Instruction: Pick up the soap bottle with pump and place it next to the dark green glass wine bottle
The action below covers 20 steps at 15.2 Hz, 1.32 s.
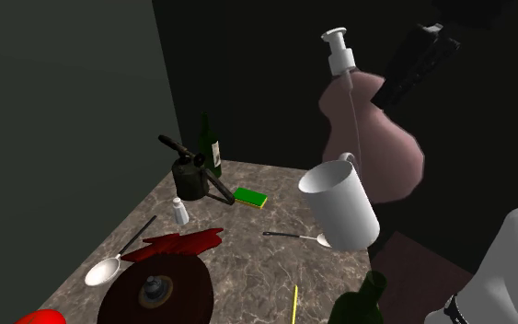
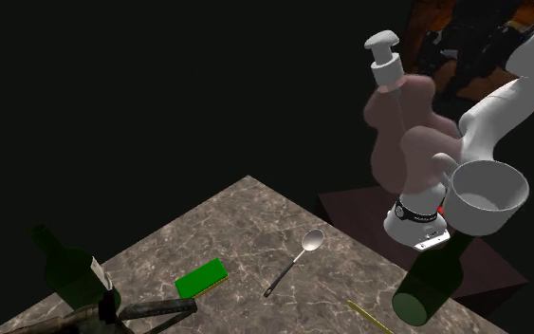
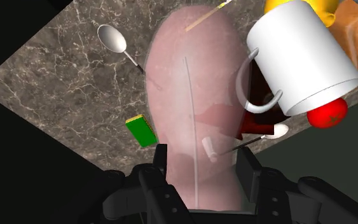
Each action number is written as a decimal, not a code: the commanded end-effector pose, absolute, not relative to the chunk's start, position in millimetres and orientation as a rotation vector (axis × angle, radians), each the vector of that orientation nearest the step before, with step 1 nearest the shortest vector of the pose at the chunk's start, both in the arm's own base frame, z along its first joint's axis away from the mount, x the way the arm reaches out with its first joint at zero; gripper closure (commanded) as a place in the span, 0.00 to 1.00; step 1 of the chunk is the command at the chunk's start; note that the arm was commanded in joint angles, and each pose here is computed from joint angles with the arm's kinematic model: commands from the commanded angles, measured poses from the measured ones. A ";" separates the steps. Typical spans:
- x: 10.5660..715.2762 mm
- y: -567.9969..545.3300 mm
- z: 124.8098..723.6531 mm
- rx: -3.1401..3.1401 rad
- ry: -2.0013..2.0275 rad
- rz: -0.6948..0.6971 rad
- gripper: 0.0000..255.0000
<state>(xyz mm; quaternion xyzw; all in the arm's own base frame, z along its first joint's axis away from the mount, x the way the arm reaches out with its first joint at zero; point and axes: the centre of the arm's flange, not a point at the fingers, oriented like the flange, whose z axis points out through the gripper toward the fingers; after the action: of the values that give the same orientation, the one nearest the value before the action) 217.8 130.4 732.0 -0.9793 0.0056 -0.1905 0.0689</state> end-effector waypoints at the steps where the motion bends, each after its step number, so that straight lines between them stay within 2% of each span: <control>1: 197.4 151.7 731.9 -2.948 0.019 -0.575 1.00; 20: 20.3 329.2 732.2 -2.948 0.019 -0.575 1.00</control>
<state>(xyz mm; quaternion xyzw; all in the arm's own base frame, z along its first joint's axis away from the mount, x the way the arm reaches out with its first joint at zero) 31.9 320.6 732.6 -0.9792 0.0059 -0.1908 0.0685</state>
